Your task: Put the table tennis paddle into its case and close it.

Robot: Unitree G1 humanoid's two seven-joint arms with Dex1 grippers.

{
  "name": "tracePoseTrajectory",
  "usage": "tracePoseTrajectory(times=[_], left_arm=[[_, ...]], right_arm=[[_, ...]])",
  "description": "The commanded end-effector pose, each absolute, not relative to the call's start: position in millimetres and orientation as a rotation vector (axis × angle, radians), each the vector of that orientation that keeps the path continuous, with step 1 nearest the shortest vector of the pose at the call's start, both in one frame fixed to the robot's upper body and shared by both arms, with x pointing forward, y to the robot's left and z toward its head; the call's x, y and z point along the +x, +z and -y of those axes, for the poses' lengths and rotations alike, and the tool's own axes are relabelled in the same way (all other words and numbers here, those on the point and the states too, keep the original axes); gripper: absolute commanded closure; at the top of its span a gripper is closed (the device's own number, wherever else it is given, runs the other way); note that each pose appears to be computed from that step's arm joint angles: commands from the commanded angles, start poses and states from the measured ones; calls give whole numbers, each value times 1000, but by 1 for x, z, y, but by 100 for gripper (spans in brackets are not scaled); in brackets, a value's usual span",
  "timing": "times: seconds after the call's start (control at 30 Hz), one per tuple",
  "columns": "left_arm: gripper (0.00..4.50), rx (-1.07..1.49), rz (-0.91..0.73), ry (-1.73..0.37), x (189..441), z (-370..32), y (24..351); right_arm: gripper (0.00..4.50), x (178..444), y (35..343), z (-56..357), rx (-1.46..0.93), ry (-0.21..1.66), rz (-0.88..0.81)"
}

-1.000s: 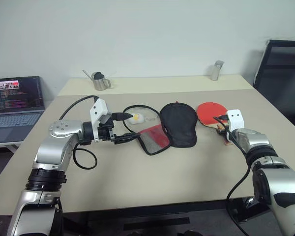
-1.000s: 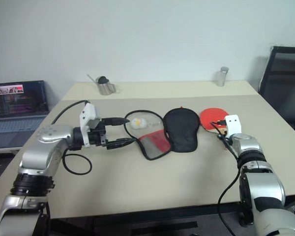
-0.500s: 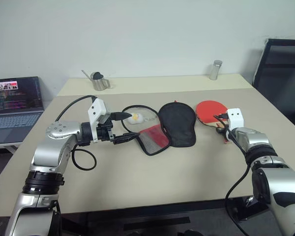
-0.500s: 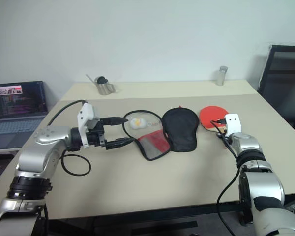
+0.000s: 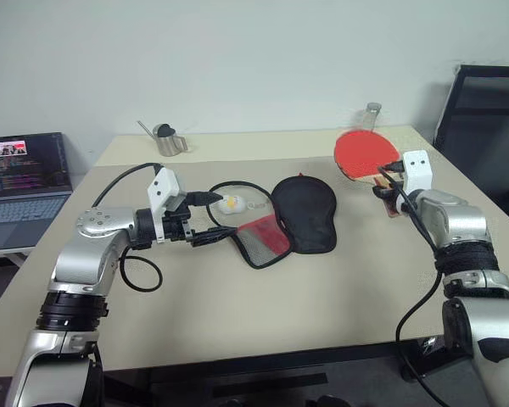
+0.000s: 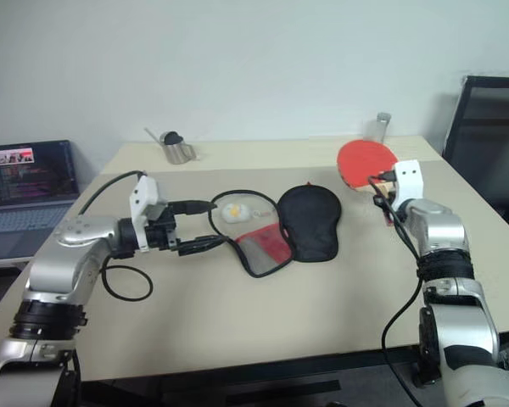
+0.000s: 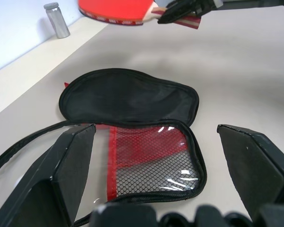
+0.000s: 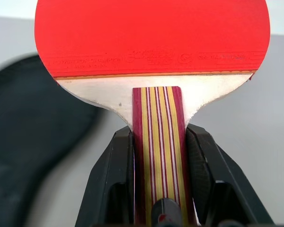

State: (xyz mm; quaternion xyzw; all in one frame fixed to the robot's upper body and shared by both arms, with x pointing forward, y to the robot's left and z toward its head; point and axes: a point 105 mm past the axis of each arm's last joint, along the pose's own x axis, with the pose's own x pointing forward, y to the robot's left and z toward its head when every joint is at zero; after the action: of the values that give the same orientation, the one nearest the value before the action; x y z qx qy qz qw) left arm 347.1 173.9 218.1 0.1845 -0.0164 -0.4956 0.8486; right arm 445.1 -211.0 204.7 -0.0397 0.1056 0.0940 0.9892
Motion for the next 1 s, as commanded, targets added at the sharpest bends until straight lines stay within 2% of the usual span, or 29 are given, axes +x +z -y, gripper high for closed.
tracePoseTrajectory(times=[0.03,0.6,1.0], left_arm=[[0,436,105,-1030,345,-177,239],[0,441,101,-1012,342,-184,236],[0,429,79,-1058,342,-182,237]], right_arm=[[335,435,232,188,-50,248,-123],[335,413,218,121,-6,379,-140],[335,413,184,80,54,381,-203]])
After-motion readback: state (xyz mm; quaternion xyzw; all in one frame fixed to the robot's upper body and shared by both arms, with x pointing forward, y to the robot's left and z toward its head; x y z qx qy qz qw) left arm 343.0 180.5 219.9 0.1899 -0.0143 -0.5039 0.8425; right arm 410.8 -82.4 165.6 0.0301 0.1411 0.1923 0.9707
